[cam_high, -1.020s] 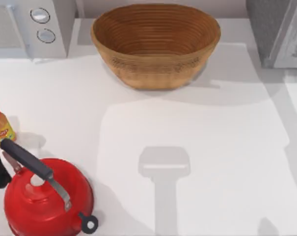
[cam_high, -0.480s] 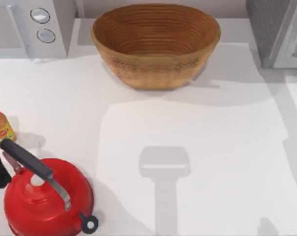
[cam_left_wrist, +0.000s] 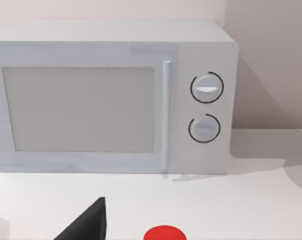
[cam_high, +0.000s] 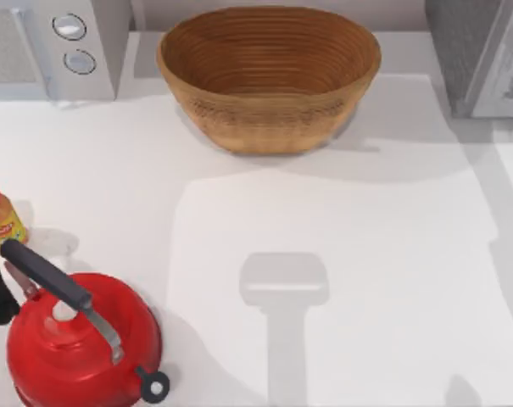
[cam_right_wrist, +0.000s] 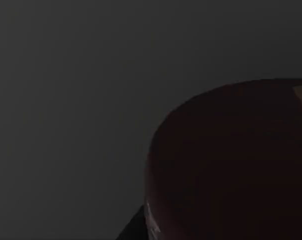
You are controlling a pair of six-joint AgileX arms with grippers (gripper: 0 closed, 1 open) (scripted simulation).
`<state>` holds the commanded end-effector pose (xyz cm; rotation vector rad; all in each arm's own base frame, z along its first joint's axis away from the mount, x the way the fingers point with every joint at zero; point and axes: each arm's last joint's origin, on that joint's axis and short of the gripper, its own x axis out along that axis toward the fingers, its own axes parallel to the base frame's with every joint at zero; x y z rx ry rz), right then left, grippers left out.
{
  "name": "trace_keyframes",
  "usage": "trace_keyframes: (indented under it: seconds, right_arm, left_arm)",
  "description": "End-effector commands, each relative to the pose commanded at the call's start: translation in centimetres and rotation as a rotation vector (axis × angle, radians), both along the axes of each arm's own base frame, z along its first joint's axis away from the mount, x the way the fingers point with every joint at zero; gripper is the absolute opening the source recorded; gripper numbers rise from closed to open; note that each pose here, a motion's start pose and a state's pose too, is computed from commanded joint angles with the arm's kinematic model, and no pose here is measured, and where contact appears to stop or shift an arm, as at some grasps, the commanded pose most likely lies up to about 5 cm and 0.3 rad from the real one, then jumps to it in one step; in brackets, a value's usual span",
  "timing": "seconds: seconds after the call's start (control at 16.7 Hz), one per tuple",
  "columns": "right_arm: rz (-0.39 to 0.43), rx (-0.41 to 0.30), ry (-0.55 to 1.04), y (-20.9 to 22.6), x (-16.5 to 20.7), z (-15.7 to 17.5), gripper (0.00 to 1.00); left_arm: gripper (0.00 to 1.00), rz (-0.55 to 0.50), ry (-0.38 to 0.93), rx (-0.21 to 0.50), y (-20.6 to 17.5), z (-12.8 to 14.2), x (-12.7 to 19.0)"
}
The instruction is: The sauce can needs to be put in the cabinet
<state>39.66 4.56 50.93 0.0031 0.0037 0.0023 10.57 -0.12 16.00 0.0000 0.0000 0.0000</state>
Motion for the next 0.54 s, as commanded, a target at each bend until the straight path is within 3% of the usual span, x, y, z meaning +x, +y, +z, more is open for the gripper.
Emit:
trace_keyframes:
  seconds: [0.18, 0.54]
  right_arm:
    - [0.0, 0.0, 0.0, 0.0, 0.0, 0.0, 0.98]
    - [0.0, 0.0, 0.0, 0.0, 0.0, 0.0, 1.0]
  left_arm:
    - [1.0, 0.0, 0.0, 0.0, 0.0, 0.0, 0.0]
    - [1.0, 0.0, 0.0, 0.0, 0.0, 0.0, 0.0]
